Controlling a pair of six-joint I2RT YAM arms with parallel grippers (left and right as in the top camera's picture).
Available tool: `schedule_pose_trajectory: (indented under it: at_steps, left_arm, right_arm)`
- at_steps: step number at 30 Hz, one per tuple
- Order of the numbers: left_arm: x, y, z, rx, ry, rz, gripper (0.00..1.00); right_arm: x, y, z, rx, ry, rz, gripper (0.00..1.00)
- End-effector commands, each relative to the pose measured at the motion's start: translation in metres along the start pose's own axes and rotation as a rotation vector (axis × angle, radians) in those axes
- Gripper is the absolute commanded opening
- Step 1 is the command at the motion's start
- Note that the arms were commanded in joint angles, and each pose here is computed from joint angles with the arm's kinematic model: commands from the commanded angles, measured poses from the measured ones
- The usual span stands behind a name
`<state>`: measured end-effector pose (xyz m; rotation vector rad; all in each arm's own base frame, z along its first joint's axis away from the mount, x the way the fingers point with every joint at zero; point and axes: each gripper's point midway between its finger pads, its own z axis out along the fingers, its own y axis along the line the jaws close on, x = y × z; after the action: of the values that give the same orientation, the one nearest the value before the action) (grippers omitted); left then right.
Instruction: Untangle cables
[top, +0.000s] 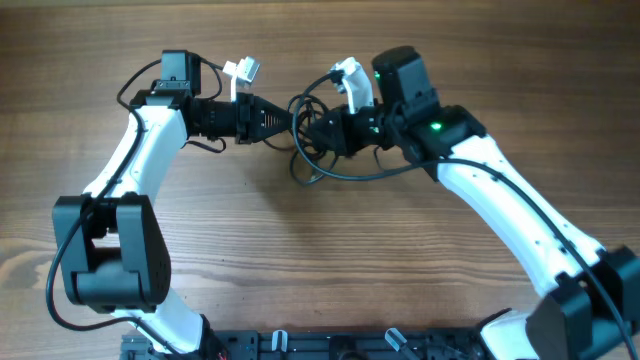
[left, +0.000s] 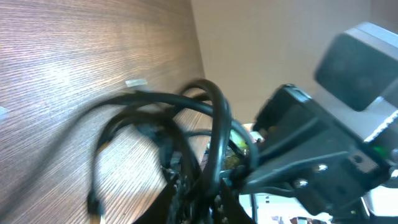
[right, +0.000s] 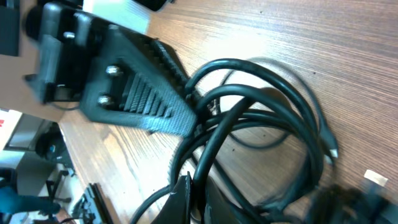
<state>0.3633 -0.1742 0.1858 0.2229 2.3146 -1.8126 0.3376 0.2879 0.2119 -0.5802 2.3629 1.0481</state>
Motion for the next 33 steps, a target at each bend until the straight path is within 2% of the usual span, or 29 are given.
schedule_pose_trajectory:
  at_steps: [1, 3, 8, 14, 23, 26, 33]
  left_arm:
    - [-0.002, 0.000, -0.001, -0.053, -0.007, 0.026, 0.04]
    - [-0.003, 0.007, -0.001, -0.095, -0.009, 0.022, 0.04]
    - [0.001, 0.038, -0.005, -0.276, -0.007, -0.014, 0.04]
    - [0.006, 0.061, -0.013, -0.419, -0.001, -0.045, 0.04]
    - [0.009, 0.066, -0.015, -0.451, 0.006, -0.061, 0.04]
    - [0.014, 0.075, -0.021, -0.515, 0.016, -0.083, 0.04]
    - [0.022, 0.087, -0.029, -0.601, 0.034, -0.116, 0.04]
  right_arm:
    - [0.001, 0.002, -0.012, 0.030, -0.002, 0.010, 0.04]
    - [-0.001, 0.002, -0.013, 0.019, -0.008, 0.012, 0.04]
    - [-0.015, 0.049, -0.027, -0.207, -0.050, -0.070, 0.04]
    - [-0.041, 0.064, -0.062, -0.213, -0.180, -0.147, 0.04]
    - [-0.106, 0.015, -0.141, 0.140, -0.534, -0.173, 0.04]
    - [-0.128, 0.003, -0.167, 0.280, -0.669, -0.175, 0.04]
    - [-0.142, -0.052, -0.245, 0.763, -0.918, -0.033, 0.04]
